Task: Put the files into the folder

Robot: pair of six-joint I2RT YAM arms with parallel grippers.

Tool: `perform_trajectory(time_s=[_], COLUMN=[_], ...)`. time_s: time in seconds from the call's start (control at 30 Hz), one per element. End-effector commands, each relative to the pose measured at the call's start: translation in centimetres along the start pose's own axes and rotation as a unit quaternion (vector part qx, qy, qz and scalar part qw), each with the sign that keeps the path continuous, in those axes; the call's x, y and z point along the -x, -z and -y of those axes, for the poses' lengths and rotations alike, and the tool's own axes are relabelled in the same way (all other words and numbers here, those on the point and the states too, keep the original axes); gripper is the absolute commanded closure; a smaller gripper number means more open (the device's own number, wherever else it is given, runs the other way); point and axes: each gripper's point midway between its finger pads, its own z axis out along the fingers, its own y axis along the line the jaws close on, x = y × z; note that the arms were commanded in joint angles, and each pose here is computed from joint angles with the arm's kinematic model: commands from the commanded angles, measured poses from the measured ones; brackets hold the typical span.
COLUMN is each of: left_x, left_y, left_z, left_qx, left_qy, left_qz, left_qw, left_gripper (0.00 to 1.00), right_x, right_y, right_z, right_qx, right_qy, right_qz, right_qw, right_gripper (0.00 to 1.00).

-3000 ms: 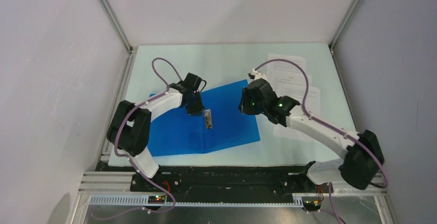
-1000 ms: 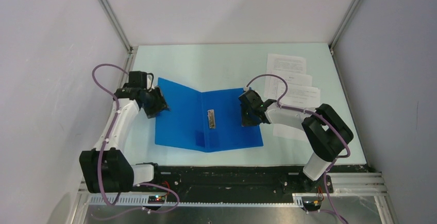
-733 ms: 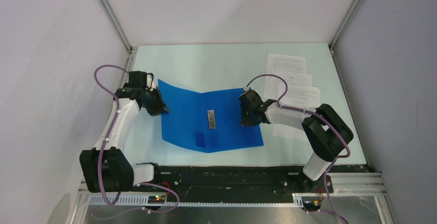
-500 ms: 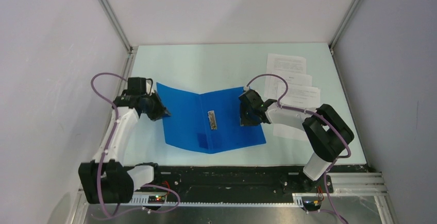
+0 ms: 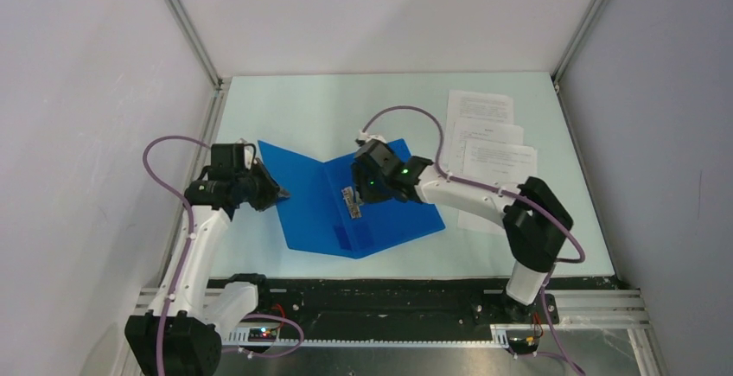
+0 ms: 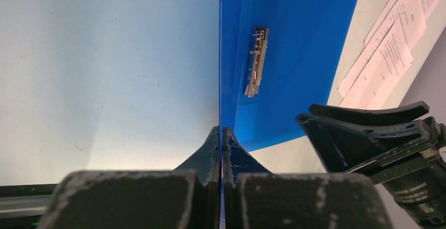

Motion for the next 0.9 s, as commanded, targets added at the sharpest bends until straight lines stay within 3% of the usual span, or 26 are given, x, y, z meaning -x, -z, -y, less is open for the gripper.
perform_trajectory(time_s=[0.0, 0.2, 0.87], left_x=[-0.4, -0.1, 0.0], left_y=[-0.4, -0.5, -0.5], left_z=[-0.5, -0.3, -0.1], left_qx=[0.009, 0.009, 0.008], left_qy=[-0.002, -0.005, -0.015], left_qz=[-0.006, -0.006, -0.009], left_qw=[1.0, 1.0, 1.0], left_gripper=[1.0, 1.0, 1.0], right_x=[-1.9, -3.6, -4.3], right_y=[-1.8, -3.9, -6.3], right_z=[-2.2, -2.4, -2.3], right_qx=[-0.013, -0.039, -0.04], right_qy=[0.039, 0.058, 0.065], right_qz=[-0.038, -0.063, -0.079], right_qw=[0.998, 0.996, 0.994], right_gripper=[0.55, 0.69, 0.76])
